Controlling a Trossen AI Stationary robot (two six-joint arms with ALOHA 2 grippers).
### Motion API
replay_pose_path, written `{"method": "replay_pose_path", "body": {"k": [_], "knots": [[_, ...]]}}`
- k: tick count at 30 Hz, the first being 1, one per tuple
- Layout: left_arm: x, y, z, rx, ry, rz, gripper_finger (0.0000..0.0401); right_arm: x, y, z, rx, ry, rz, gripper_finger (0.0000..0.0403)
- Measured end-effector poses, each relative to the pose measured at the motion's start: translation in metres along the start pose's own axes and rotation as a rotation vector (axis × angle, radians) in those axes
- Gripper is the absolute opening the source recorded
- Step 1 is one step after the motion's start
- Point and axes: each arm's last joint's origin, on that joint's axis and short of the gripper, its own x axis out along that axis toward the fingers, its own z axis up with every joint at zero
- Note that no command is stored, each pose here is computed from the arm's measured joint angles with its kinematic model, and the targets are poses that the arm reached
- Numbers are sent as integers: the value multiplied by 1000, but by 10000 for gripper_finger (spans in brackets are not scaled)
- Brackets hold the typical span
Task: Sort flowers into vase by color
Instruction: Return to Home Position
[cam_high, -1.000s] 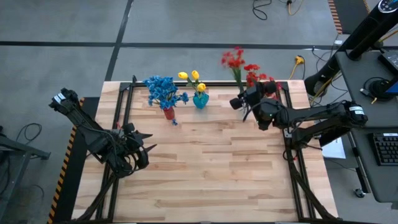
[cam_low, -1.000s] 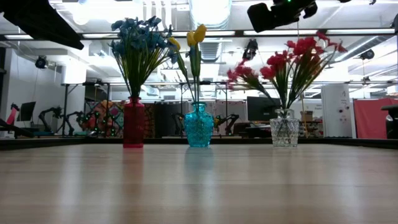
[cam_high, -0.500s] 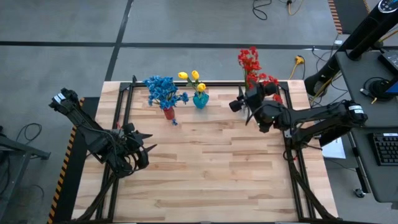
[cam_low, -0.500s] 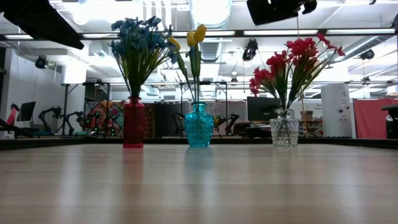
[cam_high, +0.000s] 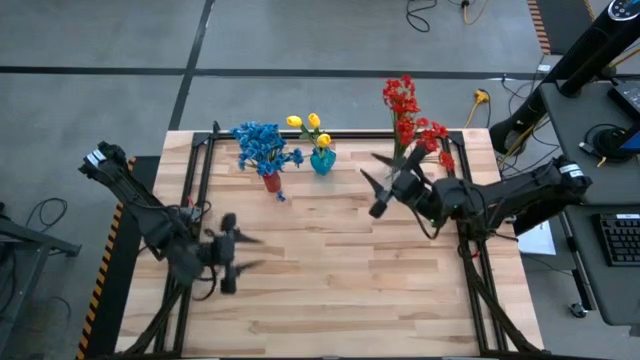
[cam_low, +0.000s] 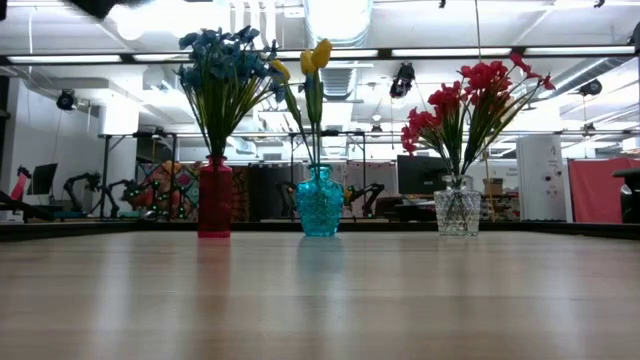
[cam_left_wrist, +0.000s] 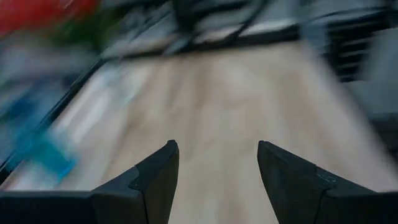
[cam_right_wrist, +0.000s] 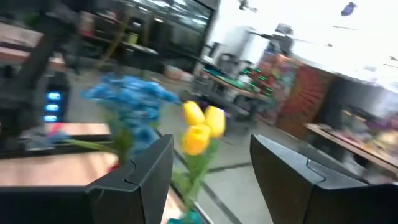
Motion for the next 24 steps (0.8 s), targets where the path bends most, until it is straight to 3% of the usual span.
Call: {"method": "replay_pose_path", "body": {"k": [3, 6, 12, 20, 24], "knots": [[2, -11, 7, 142, -145, -193, 201, -6, 1, -6, -19, -6, 38, 206], [3, -13, 7, 235, -237, -238, 201, -12, -1, -16, -35, -16, 85, 206], [10, 15, 10, 221, -255, -97, 201, -29, -11, -27, 5, -91, 239, 205], [27, 46, 10, 237, -252, -215, 201, -52, -24, -58, 80, -102, 314, 205], [26, 47, 4, 260, -266, -429, 200, -60, -29, -72, 123, -92, 318, 205]]}}
